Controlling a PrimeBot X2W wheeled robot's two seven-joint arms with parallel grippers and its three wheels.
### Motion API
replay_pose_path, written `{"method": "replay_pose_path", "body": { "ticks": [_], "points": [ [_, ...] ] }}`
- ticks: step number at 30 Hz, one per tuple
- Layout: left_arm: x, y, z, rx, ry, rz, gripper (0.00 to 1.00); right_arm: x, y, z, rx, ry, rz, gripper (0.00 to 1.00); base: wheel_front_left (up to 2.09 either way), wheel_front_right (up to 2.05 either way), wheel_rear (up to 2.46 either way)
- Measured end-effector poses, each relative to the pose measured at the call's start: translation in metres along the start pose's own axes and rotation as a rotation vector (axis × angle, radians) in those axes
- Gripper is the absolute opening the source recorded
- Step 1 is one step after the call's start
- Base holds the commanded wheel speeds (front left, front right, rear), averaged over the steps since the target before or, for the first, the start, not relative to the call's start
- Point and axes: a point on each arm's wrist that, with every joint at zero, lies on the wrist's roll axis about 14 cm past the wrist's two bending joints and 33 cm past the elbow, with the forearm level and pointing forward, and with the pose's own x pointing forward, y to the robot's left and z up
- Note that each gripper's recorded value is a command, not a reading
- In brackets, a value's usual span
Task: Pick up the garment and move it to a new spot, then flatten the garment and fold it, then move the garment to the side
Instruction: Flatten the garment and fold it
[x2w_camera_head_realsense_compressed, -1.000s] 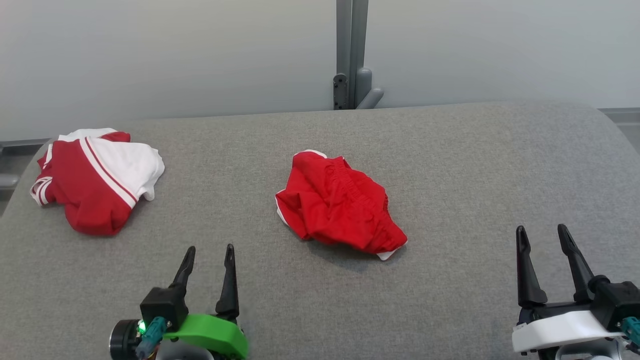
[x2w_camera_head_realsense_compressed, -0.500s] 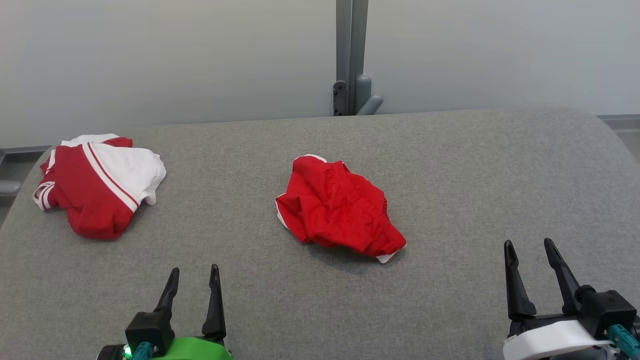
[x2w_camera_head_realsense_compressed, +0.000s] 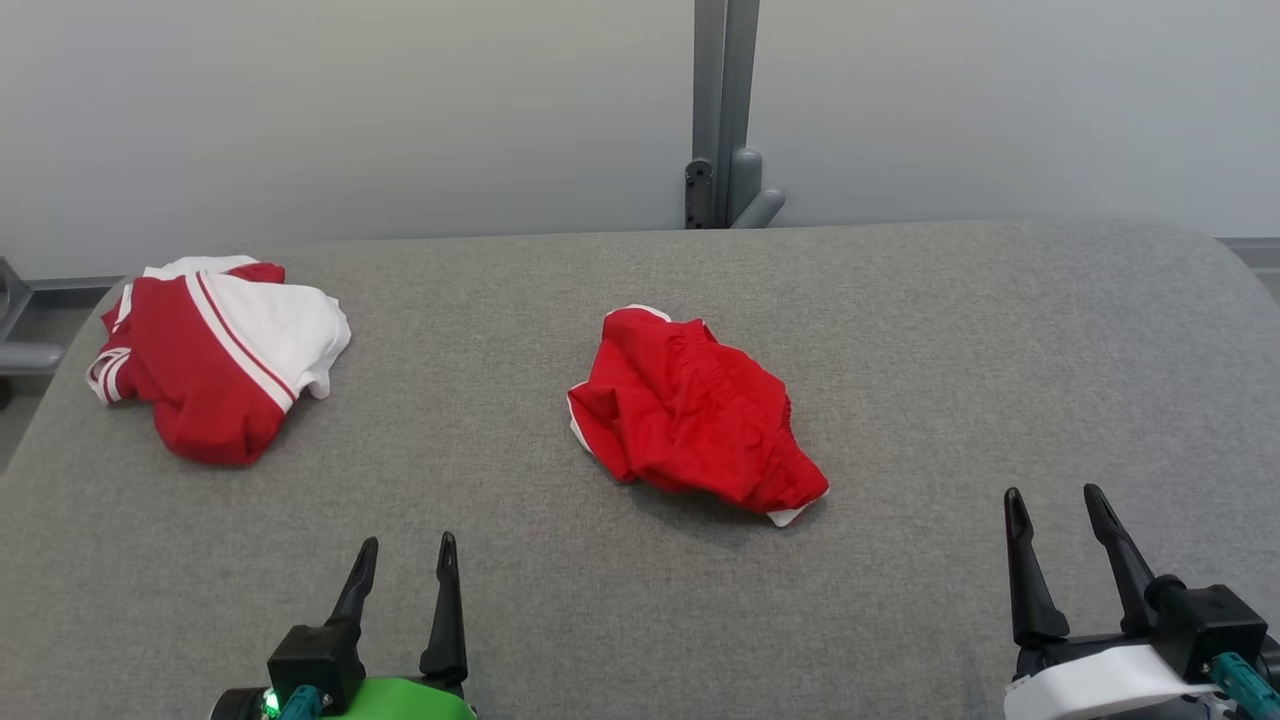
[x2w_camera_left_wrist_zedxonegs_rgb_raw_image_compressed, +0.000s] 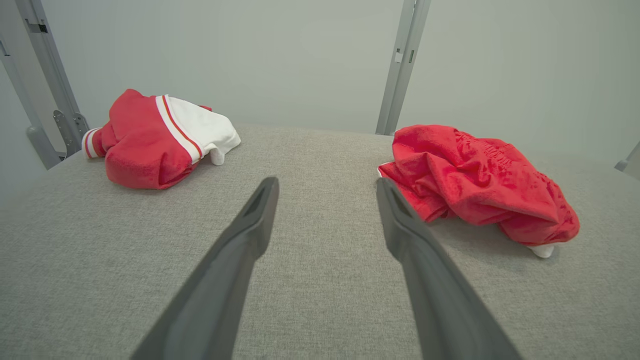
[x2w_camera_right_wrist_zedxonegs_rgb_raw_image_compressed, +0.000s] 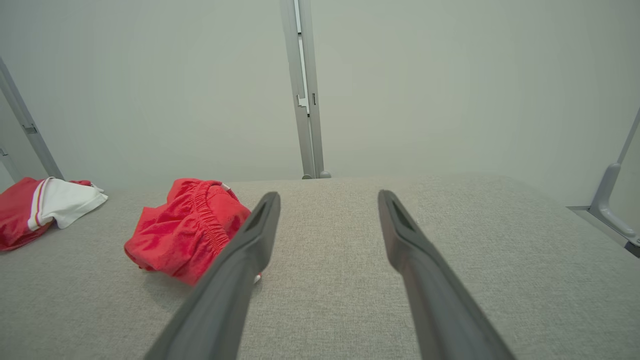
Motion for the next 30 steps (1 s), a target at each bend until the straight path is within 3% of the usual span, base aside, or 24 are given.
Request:
{"method": "replay_pose_path", "body": {
  "ticks": [9, 16, 25, 30],
  "points": [
    [-0.004, 0.006, -0.001, -0.005, 0.002, 0.023, 1.0, 0.011, 0.018, -0.017, -0.02, 0.049, 0.063, 1.0, 0.0, 0.0, 0.0],
    [-0.005, 0.011, -0.001, -0.01, 0.004, 0.044, 1.0, 0.031, 0.05, -0.061, -0.123, 0.175, 0.19, 1.0, 0.0, 0.0, 0.0],
    [0.002, 0.031, 0.001, -0.015, 0.005, 0.117, 1.0, 0.074, 0.066, -0.13, -0.263, 0.372, 0.357, 1.0, 0.0, 0.0, 0.0],
    [-0.003, 0.047, -0.004, -0.009, 0.026, 0.177, 1.0, 0.083, 0.085, -0.157, -0.26, 0.441, 0.438, 1.0, 0.0, 0.0, 0.0]
  ]
}}
